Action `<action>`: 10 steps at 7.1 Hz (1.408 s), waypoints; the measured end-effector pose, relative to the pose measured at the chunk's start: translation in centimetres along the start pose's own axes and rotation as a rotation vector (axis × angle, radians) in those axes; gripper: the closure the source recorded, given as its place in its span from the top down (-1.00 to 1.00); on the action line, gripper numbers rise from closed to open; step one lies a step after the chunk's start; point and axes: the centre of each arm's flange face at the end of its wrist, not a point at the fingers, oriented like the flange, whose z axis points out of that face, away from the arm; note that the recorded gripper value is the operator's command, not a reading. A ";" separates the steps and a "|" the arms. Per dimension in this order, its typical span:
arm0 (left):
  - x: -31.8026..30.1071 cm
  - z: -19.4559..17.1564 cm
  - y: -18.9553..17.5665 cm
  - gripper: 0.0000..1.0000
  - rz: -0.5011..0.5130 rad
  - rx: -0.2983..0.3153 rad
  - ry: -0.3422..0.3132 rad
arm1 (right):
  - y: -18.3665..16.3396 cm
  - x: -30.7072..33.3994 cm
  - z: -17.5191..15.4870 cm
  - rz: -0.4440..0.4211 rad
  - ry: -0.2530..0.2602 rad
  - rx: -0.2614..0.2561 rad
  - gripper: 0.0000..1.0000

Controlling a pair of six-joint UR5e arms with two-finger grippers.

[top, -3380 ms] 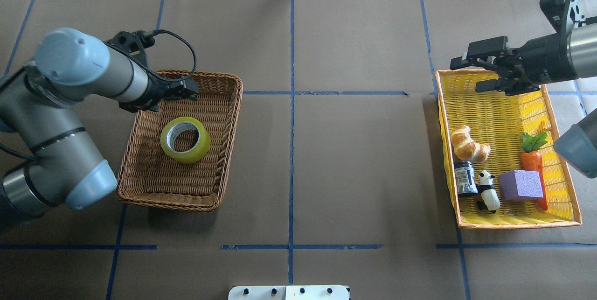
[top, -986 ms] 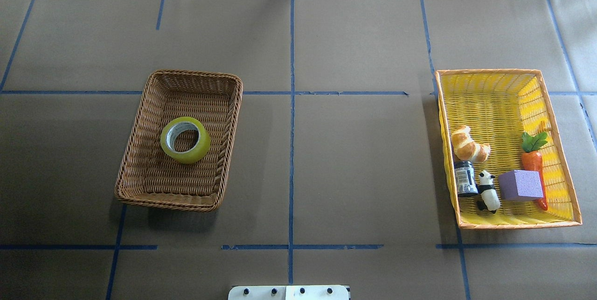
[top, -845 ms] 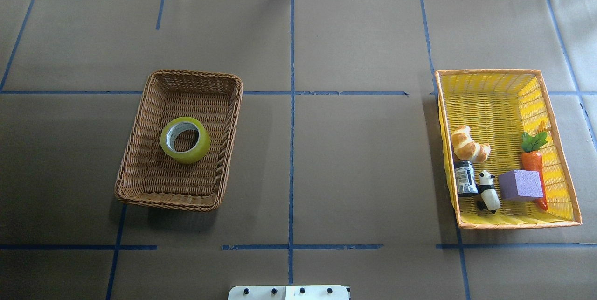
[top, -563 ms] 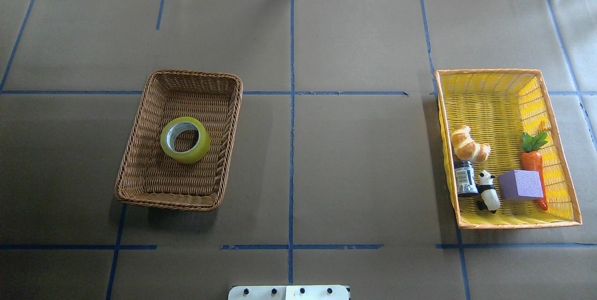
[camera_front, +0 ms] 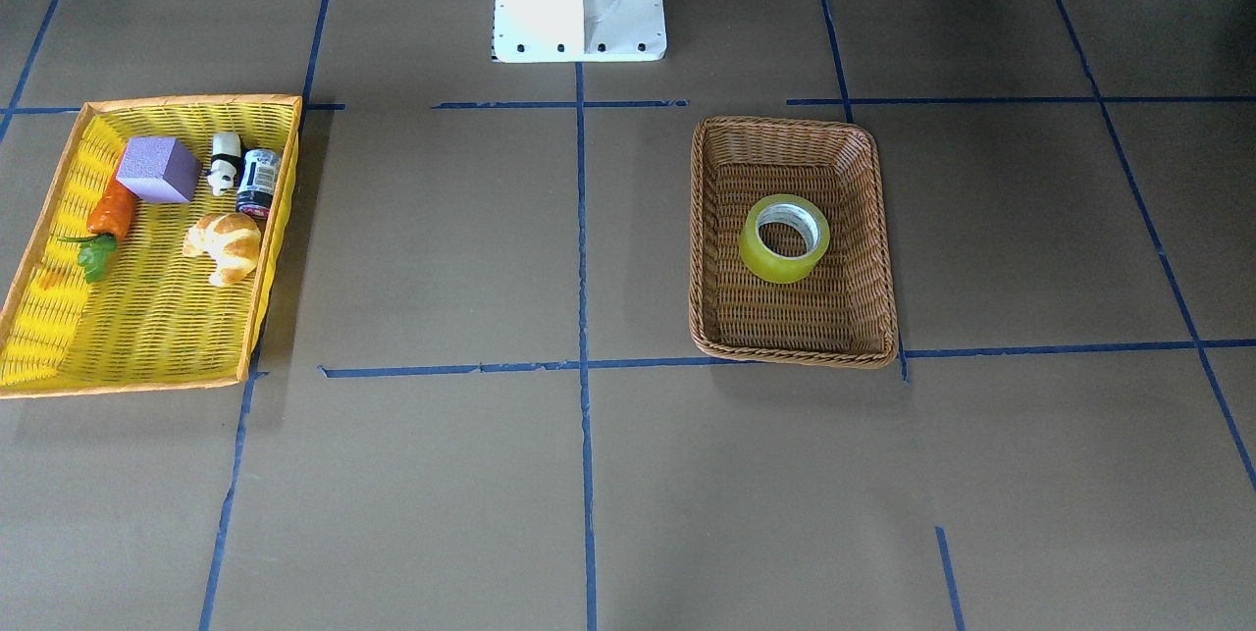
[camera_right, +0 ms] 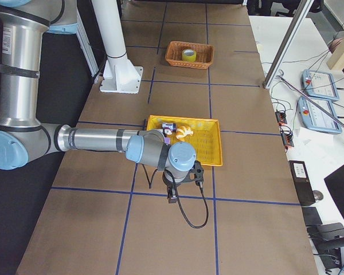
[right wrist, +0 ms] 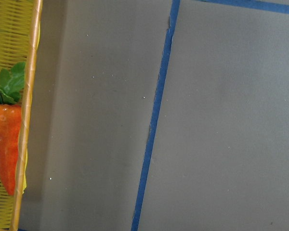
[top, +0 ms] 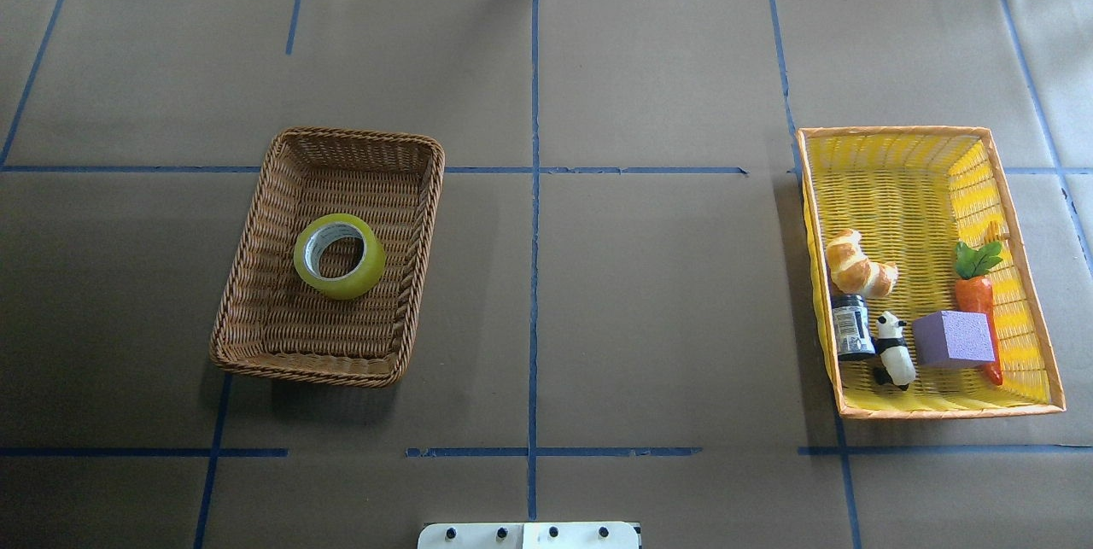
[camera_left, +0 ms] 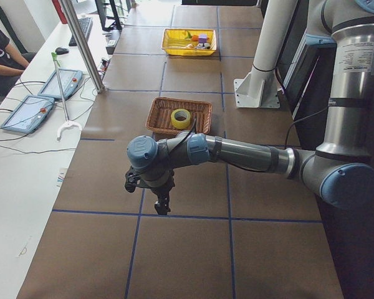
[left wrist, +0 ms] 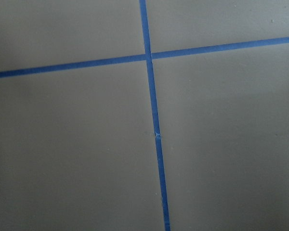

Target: Move tape to another basket

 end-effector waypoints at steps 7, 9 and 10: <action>1.6 -1.2 1.0 1.00 0.029 0.029 -0.008 | -0.3 -0.6 -1.3 0.086 0.081 0.056 1.00; 1.5 -1.1 0.9 1.00 0.028 0.027 -0.008 | -0.4 -0.7 -1.3 0.109 0.081 0.074 1.00; 1.5 -1.0 0.7 1.00 0.033 0.031 -0.010 | -0.4 -0.7 -1.2 0.112 0.081 0.074 1.00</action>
